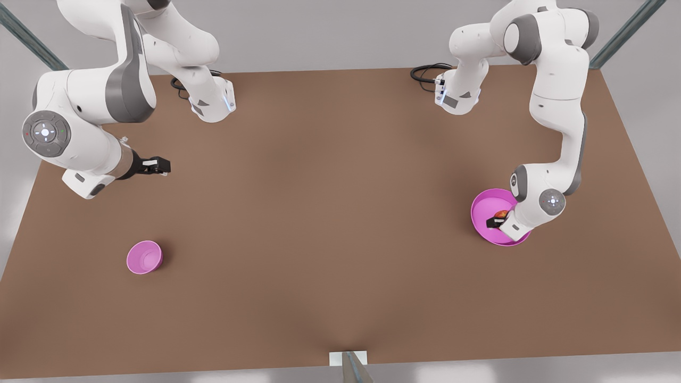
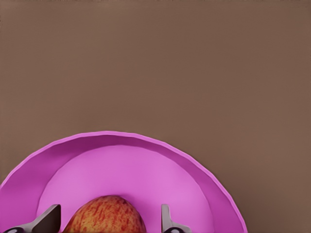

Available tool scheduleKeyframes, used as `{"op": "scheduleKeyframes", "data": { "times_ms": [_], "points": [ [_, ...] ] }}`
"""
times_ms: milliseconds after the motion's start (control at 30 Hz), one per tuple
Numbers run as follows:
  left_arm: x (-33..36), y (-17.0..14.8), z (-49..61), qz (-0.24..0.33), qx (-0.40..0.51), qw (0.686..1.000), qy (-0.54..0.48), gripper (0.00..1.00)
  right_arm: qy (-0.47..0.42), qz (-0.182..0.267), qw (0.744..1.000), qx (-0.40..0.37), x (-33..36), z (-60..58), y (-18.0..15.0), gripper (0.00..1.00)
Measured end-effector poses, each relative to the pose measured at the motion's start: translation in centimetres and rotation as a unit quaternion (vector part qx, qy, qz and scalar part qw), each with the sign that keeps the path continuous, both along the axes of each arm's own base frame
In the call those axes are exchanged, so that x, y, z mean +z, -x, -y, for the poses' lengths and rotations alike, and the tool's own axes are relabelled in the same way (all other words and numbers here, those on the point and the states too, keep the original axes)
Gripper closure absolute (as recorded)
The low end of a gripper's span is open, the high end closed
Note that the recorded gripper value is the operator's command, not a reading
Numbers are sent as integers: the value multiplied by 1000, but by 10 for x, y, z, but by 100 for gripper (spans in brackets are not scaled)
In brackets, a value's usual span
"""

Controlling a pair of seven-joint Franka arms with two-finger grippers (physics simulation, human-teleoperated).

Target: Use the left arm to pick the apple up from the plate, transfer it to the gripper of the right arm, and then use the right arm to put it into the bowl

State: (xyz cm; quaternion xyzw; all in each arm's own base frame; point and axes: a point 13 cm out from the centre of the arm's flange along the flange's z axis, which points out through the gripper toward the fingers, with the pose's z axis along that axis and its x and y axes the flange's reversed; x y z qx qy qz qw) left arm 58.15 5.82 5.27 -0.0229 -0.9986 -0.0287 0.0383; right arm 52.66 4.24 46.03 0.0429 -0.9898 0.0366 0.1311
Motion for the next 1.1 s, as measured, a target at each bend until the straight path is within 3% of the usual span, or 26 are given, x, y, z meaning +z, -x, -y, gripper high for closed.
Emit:
{"op": "scheduleKeyframes", "data": {
  "times_ms": [300,367,1100],
  "points": [
    [-2,-5,-1,15,-3,1000,1,6,0,1,1000,1,-1,-1,-1,0],
    [-1,-6,-1,16,-4,1000,1,14,0,1,1000,2,-1,-2,-1,0],
    [-4,6,-1,-9,-5,1000,1,12,-1,-4,1000,4,-8,-4,-3,0]
  ]
}}
